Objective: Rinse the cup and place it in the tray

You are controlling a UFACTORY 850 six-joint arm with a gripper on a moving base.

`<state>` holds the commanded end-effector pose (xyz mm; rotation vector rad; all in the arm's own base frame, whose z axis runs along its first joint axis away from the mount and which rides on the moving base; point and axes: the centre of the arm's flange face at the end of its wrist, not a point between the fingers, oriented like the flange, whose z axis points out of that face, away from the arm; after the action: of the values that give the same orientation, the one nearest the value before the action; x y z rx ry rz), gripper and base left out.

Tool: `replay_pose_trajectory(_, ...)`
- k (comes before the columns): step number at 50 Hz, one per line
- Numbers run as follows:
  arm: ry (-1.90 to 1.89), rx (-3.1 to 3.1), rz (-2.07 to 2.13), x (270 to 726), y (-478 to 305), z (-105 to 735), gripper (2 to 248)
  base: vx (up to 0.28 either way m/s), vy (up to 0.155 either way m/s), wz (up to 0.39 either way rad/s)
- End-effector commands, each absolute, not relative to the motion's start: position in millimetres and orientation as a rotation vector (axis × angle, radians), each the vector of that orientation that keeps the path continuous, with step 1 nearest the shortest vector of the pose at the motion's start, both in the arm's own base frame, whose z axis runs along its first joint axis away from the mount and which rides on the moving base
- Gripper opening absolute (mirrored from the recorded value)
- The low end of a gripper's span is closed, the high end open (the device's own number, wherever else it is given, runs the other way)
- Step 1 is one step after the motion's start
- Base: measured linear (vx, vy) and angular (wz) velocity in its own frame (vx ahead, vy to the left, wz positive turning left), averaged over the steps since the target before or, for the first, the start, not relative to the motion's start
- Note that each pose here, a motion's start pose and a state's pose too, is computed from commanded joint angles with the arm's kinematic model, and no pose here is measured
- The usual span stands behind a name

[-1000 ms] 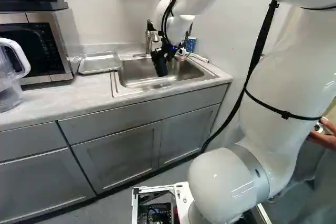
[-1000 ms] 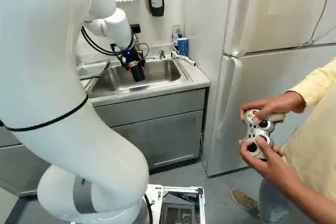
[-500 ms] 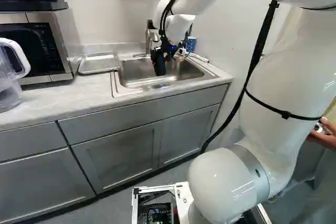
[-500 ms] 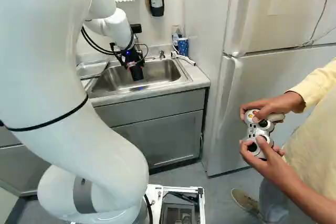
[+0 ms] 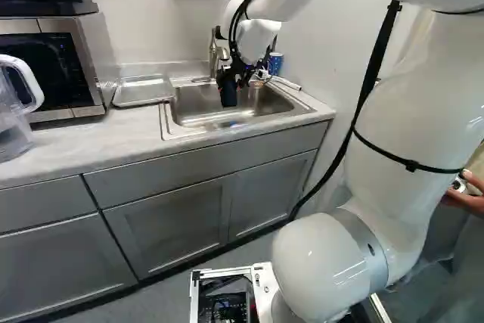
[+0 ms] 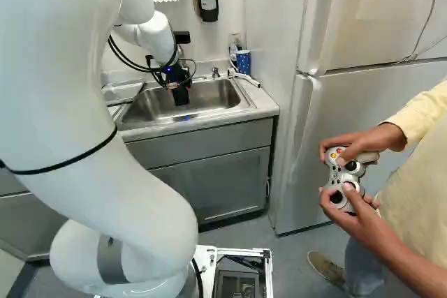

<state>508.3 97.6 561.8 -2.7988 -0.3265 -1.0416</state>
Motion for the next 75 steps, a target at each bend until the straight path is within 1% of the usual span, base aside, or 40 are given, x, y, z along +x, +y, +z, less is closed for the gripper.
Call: replay_pose_trajectory(75,-0.326,-2.799,-1.042,508.3,97.6,561.8,120,0.0,0.0,0.0)
